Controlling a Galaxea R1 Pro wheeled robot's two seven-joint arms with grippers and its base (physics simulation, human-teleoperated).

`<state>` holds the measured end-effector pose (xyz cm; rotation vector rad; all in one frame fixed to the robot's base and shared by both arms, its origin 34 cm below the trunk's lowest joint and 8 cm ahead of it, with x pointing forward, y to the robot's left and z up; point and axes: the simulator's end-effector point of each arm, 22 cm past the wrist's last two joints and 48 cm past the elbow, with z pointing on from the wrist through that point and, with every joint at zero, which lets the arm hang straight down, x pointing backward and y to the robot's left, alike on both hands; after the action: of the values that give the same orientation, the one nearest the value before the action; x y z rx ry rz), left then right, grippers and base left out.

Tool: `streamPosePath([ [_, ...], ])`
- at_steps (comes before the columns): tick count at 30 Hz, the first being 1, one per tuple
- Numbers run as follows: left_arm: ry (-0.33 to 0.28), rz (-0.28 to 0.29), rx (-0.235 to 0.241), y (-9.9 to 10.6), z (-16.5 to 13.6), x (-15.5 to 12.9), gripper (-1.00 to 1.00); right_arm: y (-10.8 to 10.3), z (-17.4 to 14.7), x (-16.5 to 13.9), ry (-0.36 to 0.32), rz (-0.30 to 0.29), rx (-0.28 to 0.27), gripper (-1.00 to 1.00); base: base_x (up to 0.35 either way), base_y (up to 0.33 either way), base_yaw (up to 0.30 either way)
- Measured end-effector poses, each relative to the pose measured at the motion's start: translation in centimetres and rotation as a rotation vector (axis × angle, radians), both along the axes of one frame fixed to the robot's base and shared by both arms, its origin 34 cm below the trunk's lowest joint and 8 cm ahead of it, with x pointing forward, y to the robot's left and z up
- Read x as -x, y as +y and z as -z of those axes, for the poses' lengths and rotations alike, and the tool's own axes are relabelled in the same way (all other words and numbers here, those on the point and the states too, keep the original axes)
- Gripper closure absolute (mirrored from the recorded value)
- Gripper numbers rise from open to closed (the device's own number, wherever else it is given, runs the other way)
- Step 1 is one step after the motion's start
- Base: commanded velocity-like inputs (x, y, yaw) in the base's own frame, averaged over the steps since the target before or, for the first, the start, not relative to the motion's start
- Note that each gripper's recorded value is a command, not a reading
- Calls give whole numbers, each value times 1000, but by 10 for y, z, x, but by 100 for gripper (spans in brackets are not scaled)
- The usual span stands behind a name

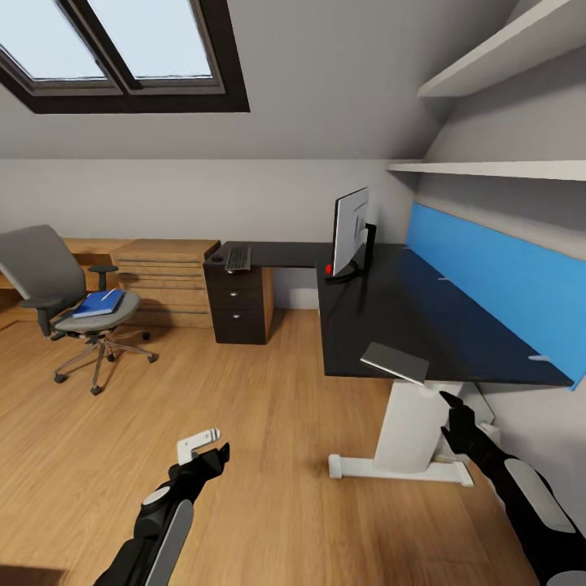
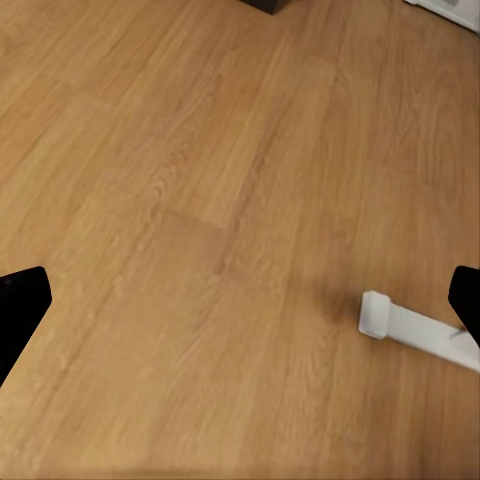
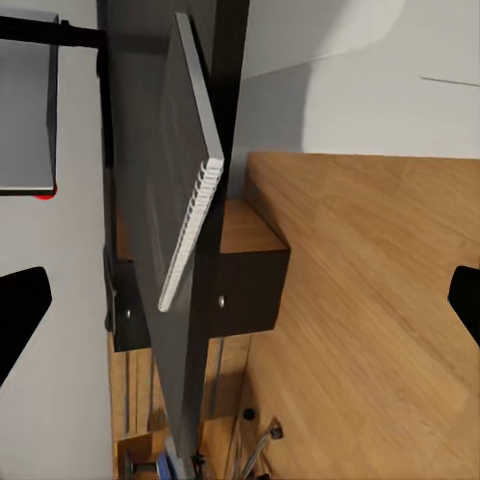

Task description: In the bedroom, organize the workspace by keeping the computer under the desk, ensuring the monitor is on the desk, placing the keyboard on the desk next to the monitor, placing the mouse on the desk next to the keyboard, moving the folder from the swivel chair onto the desk next to the mouse, stacking the notebook on top of the folder with the pen on top of the notebook, and positioning the swivel chair next to the desk.

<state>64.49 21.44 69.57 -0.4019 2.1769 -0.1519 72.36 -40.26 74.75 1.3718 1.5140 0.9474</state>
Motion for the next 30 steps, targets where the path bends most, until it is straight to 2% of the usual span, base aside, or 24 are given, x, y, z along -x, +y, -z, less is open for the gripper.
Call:
streamPosePath([
  [22, 2, 10, -6, -4, 1, 1, -100, 0, 3, 1, 9, -1, 2, -100, 134, 0, 0],
  [30, 4, 9, -6, -4, 1, 1, -100, 0, 8, 2, 20, -3, 4, -100, 30, 0, 0],
])
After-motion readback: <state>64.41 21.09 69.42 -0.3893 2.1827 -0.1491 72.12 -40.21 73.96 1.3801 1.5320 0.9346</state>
